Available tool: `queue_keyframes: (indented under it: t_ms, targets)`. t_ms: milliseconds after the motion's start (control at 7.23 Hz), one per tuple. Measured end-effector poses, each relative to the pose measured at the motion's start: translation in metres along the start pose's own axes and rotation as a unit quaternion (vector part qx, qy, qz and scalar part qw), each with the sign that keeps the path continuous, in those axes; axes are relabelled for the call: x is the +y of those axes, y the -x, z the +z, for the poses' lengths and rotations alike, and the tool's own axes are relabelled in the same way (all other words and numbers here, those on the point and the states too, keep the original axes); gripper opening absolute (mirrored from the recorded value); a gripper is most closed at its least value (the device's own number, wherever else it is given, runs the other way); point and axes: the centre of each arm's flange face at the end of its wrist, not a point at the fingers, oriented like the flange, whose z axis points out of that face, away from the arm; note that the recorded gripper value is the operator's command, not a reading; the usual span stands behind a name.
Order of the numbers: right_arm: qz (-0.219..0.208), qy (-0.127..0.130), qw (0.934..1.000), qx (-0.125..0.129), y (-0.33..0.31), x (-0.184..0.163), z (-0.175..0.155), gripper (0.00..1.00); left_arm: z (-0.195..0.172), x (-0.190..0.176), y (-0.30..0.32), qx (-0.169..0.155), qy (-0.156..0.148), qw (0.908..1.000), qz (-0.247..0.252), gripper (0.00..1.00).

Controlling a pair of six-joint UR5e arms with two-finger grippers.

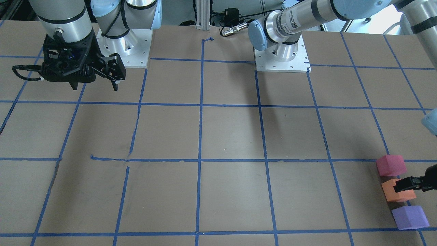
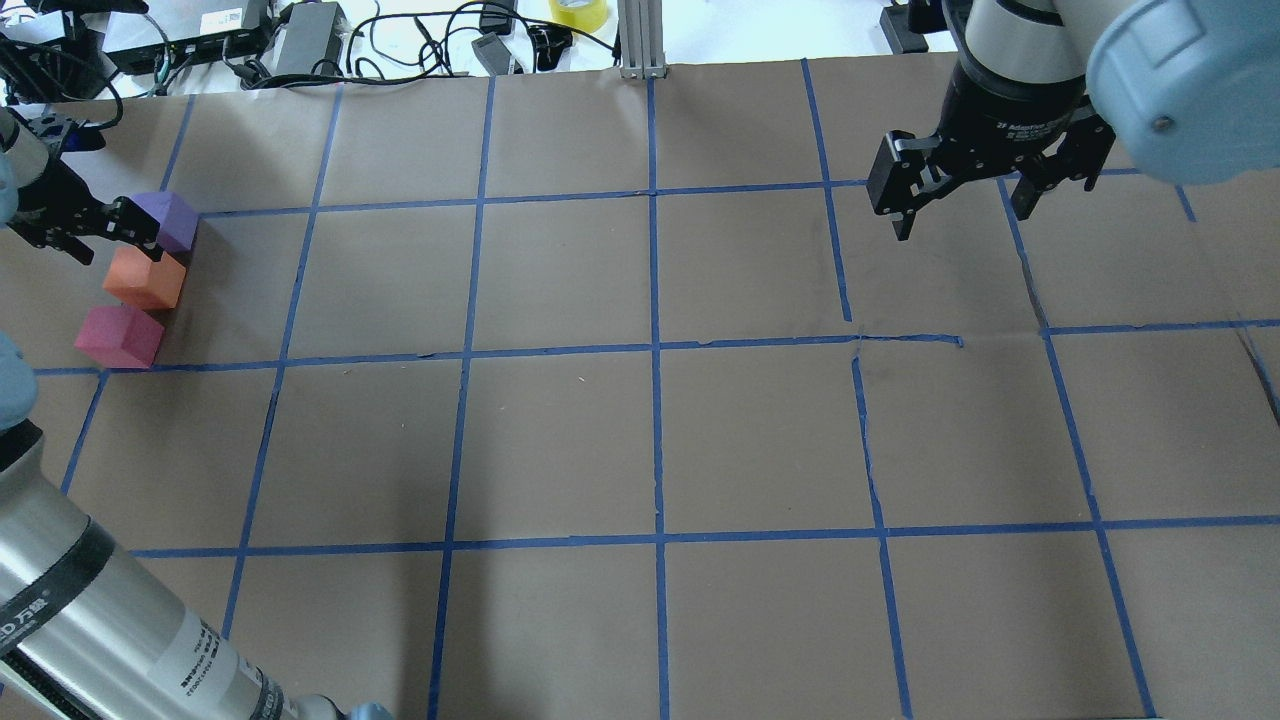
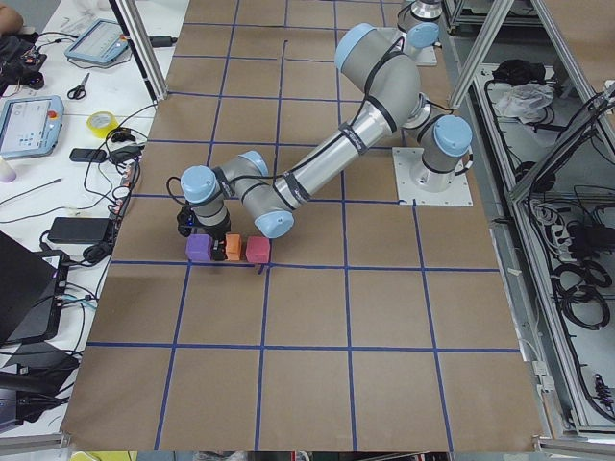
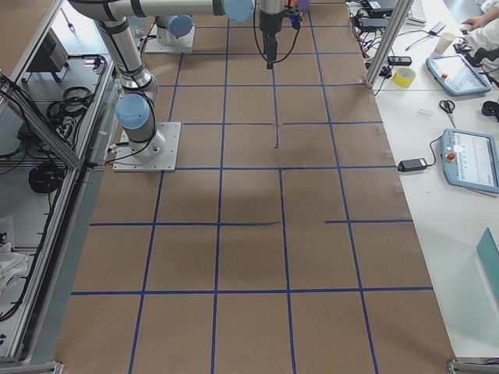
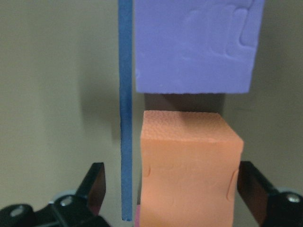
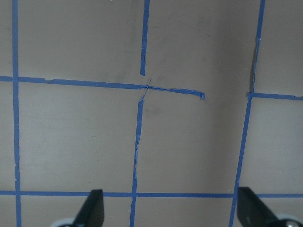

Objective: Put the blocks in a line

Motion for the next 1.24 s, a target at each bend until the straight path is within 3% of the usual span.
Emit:
queue_keyframes:
  t_ms: [415,691,968,1245]
  targets:
    - [0.000,0.000,1.0000,0.000,0.000,0.000,0.000,1.00,-0.138,0.044,-0.065,0.028,0.006,0.9995,0.017,1.00]
    - [0.000,0.000,1.0000,0.000,0.000,0.000,0.000,1.00,-0.223,0.079,-0.137,0.025,-0.011,0.9989,0.038,1.00]
    - [0.000,-0.001,1.0000,0.000,0.000,0.000,0.000,1.00,-0.271,0.117,-0.180,0.012,-0.035,0.9985,0.039,1.00]
    - [0.000,-0.001,1.0000,0.000,0.000,0.000,0.000,1.00,-0.275,0.132,-0.234,0.016,-0.038,0.9989,0.021,1.00]
